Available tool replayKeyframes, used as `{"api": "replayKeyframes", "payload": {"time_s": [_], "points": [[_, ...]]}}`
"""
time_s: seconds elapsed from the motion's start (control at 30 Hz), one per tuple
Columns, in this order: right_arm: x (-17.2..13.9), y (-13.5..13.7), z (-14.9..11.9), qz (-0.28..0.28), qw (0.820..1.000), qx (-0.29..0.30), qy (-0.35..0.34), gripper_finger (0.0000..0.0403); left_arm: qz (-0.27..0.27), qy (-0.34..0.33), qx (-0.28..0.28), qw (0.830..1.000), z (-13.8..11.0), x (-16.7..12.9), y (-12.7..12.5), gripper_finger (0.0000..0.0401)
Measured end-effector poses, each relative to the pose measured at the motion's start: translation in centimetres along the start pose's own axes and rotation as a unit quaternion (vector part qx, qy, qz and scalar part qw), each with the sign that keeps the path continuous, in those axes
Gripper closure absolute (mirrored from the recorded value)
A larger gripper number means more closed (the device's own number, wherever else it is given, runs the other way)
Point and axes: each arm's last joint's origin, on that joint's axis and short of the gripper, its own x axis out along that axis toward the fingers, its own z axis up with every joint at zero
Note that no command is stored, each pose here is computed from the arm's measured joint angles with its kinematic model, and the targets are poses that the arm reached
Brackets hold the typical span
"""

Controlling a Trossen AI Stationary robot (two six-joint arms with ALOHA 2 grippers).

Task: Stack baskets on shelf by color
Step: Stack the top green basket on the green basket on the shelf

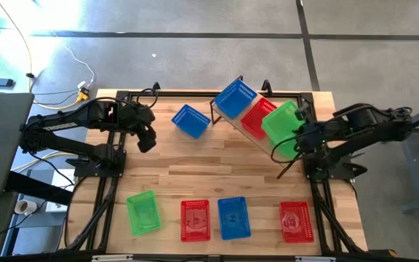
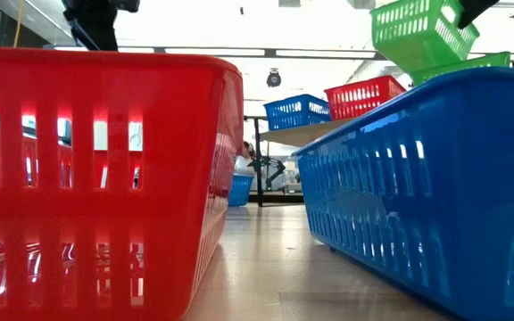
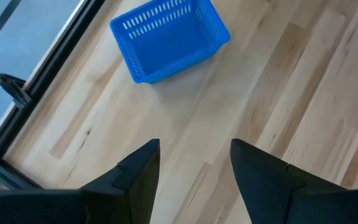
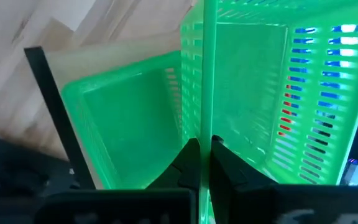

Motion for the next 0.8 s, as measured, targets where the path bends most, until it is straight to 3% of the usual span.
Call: {"api": "replayKeyframes", "payload": {"time_s": [0.13, 0.3, 0.8], "points": [[-0.7, 0.2, -1.0, -0.006, 1.0, -0.005, -0.02, 0.0402, 0.0, 0.0, -0.02, 1.0, 0.0, 0.0, 0.0, 0.0215], [-0.8, 1.0, -1.8, 0.046, 0.997, 0.007, -0.057, 0.0402, 0.002, -0.001, -0.04, 0.999, 0.0, 0.0, 0.0, 0.0215], [0.7, 2.5, -3.3, 0.033, 0.998, -0.044, -0.031, 0.0402, 0.01, -0.003, -0.066, 0.998, 0.0, 0.0, 0.1, 0.0215]]}}
